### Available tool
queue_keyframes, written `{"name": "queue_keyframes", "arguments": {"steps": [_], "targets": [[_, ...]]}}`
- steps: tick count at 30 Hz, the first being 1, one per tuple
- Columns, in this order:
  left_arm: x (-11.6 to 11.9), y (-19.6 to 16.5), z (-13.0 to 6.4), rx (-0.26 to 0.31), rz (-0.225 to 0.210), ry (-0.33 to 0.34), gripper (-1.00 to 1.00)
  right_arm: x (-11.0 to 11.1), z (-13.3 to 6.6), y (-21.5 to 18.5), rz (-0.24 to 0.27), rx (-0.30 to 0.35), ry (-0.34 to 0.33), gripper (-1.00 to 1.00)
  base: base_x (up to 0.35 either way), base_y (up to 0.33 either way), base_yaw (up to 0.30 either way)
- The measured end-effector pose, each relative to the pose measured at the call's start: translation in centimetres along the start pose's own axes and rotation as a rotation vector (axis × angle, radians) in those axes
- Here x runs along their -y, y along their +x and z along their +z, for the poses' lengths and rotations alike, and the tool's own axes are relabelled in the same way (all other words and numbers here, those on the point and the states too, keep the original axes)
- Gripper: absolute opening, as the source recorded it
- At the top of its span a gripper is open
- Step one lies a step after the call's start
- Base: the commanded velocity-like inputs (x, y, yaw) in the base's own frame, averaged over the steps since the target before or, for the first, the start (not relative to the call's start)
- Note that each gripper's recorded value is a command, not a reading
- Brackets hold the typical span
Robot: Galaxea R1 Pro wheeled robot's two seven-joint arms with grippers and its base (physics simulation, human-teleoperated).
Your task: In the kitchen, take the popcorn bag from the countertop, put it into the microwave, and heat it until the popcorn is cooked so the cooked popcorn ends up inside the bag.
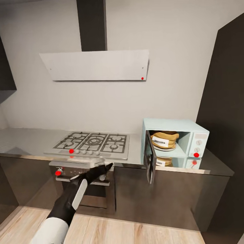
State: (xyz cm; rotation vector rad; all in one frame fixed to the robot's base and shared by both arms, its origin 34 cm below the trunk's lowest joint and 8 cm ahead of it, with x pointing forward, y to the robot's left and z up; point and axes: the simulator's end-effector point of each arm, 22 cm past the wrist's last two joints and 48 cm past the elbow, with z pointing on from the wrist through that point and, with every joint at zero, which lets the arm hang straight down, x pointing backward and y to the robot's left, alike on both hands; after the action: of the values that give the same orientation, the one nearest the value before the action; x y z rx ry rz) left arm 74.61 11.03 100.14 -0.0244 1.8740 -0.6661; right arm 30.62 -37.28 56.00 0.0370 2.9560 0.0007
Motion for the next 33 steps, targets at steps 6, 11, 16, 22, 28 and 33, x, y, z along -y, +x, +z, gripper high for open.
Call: {"name": "queue_keyframes", "arguments": {"steps": [6, 11, 16, 22, 28, 33], "targets": [[6.3, -1.3, 0.2, 0.013, 0.126, 0.105, 1.00, -0.2, 0.0, -0.1, 0.003, 0.002, -0.001, 1.00, 0.000, 0.000, 0.000], [7.3, -1.2, 0.3, 0.010, 0.138, 0.120, 1.00, -2.7, 0.4, -0.6, 0.013, 0.026, -0.033, 1.00, 0.000, 0.000, -0.094], [7.7, -1.0, 0.5, 0.004, 0.137, 0.122, 1.00, -2.0, 0.6, 1.7, 0.122, 0.048, 0.028, 1.00, 0.000, 0.000, -0.250], [7.9, -1.7, 1.4, -0.006, 0.141, 0.130, 1.00, -2.0, 0.6, 2.0, 0.126, 0.068, 0.030, 1.00, 0.000, 0.000, -0.281], [7.9, -2.1, 1.3, 0.001, 0.154, 0.132, 1.00, -2.6, 0.6, 1.6, 0.124, 0.087, 0.024, 1.00, 0.000, 0.000, -0.282], [8.1, -2.4, 1.2, 0.005, 0.160, 0.132, 1.00, -2.6, 0.6, 1.4, 0.123, 0.090, 0.023, 1.00, 0.072, 0.035, -0.282]]}}
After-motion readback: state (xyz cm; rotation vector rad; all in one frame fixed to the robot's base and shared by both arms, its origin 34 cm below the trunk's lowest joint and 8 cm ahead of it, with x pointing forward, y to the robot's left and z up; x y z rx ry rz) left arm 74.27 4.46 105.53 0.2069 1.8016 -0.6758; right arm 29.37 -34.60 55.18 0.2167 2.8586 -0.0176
